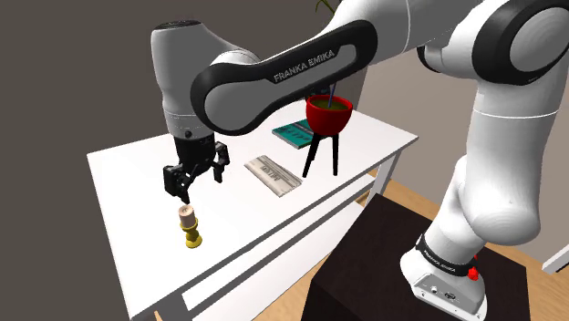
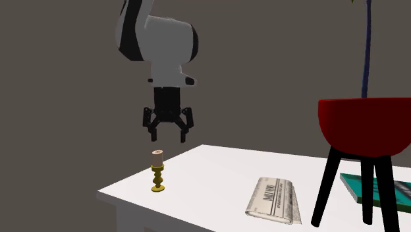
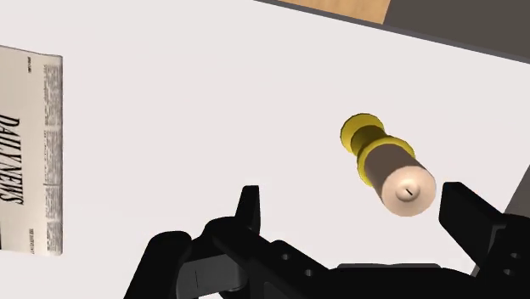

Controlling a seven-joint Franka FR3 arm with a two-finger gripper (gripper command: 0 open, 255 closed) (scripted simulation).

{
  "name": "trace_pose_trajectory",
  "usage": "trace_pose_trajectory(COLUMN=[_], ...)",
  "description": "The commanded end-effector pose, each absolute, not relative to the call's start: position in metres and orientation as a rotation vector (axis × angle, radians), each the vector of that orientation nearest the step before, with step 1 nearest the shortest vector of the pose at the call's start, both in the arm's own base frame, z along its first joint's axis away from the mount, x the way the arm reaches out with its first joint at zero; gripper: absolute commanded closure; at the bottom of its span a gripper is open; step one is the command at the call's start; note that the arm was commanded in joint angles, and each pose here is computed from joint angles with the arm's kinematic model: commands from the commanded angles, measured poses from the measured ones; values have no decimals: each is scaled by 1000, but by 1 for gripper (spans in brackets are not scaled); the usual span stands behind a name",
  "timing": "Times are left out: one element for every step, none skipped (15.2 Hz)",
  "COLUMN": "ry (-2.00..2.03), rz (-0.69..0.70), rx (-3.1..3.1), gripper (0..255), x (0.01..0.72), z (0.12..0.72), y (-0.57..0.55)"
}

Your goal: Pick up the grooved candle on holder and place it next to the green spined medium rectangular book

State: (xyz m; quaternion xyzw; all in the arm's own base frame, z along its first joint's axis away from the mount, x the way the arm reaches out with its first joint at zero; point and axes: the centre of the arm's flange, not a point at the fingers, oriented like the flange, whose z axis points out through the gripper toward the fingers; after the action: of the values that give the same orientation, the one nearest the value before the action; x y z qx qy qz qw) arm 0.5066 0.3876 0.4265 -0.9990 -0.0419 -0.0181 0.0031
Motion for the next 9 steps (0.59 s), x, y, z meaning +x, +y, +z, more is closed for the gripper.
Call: trace_pose_trajectory(ry=[-139, -143, -147, -147, -147, -147, -147, -147, -147], rz=[-48, -44, -40, -40, -40, -40, -40, -40, -40], rx=[-3129, -3127, -3125, -3125, -3125, -3125, -3125, -3125, -3125], gripper=[0, 0, 0, 0, 0, 0, 0, 0, 0], x=[518, 522, 525, 525, 525, 526, 526, 526, 526], z=[413, 408, 404, 399, 393, 388, 383, 378, 372], y=[411, 423, 432, 432, 432, 432, 432, 433, 433])
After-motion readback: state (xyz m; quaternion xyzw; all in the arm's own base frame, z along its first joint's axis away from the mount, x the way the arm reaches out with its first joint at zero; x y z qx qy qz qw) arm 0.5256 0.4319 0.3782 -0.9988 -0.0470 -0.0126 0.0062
